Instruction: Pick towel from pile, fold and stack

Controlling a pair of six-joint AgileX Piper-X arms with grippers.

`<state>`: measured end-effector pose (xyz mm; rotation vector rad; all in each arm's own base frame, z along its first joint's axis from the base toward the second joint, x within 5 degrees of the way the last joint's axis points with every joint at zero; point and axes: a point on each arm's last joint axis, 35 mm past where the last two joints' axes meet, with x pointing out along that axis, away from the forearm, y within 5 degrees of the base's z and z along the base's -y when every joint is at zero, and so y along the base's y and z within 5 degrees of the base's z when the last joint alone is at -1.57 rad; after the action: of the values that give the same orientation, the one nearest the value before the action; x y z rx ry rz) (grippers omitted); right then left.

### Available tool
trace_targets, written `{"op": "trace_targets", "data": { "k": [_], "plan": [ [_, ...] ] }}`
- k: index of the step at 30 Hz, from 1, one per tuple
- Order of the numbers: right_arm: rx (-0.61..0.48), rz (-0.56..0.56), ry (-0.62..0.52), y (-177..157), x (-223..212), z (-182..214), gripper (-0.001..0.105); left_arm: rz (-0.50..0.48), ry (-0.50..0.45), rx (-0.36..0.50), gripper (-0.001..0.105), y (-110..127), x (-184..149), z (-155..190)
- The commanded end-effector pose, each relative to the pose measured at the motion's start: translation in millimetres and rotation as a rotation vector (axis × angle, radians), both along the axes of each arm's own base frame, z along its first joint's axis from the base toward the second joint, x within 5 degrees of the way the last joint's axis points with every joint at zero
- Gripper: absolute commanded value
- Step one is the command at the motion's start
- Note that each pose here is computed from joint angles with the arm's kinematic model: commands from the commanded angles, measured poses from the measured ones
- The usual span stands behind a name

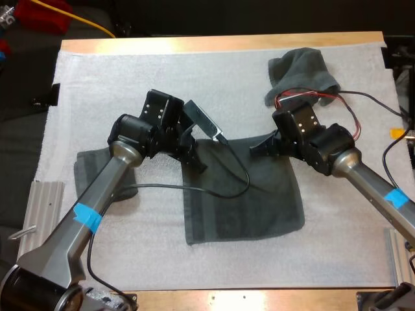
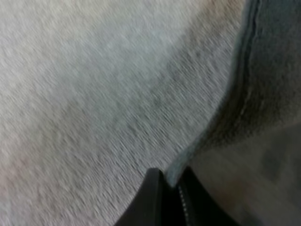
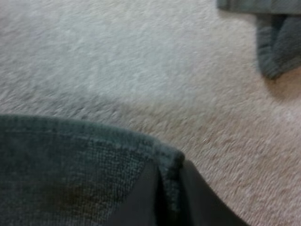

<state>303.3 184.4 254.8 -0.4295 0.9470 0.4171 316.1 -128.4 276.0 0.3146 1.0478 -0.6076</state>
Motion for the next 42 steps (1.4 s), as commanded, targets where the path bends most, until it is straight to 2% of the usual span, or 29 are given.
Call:
{"op": "trace_targets", "data": {
  "k": [1,10,15,21,23,25,29,32,33,35,36,39,42],
  "plan": [
    [-0.004,-0.013,-0.01,-2.5,3.8,-1.3,0.002,0.001,-0.029,0.0,0.0,0.0,3.4,1.1],
    [0.008,-0.078,-0.039,-8.8,26.8,-20.2,0.002,-0.005,-0.055,0.044,0.0,-3.6,22.3,-22.3],
    [0.005,-0.1,-0.055,-10.5,36.2,-29.6,0.002,0.042,-0.075,0.135,0.0,-3.6,32.6,-38.4],
    [0.009,-0.113,-0.093,-8.3,43.0,-34.2,0.002,0.055,-0.103,0.146,0.001,-5.1,38.9,-43.9],
    [0.005,-0.118,-0.099,-8.3,43.6,-34.4,0.002,0.058,-0.112,0.146,0.007,-5.4,39.9,-43.7],
    [-0.006,-0.128,-0.11,-8.8,44.1,-34.0,0.002,0.07,-0.133,0.155,0.02,-5.3,41.6,-42.7],
    [-0.016,-0.141,-0.126,-9.1,45.0,-33.3,0.004,0.124,-0.174,0.233,0.048,-2.3,43.9,-41.7],
    [-0.006,-0.157,-0.124,-9.1,45.0,-33.3,0.016,0.152,-0.186,0.272,0.064,-0.6,44.2,-41.5],
    [-0.004,-0.159,-0.124,-9.1,45.0,-33.3,0.024,0.166,-0.182,0.269,0.068,-0.4,44.0,-41.7],
    [-0.004,-0.159,-0.124,-9.1,45.0,-33.3,0.038,0.192,-0.174,0.257,0.069,-0.1,43.2,-41.0],
    [-0.004,-0.159,-0.124,-9.1,45.0,-33.3,0.049,0.206,-0.169,0.249,0.069,0.2,42.5,-40.1],
    [-0.005,-0.159,-0.123,-9.2,44.9,-33.4,0.072,0.226,-0.164,0.239,0.067,1.5,39.0,-34.7],
    [-0.011,-0.159,-0.113,-10.4,42.5,-31.2,0.078,0.245,-0.169,0.225,0.066,4.0,32.3,-22.6]
  ]
}}
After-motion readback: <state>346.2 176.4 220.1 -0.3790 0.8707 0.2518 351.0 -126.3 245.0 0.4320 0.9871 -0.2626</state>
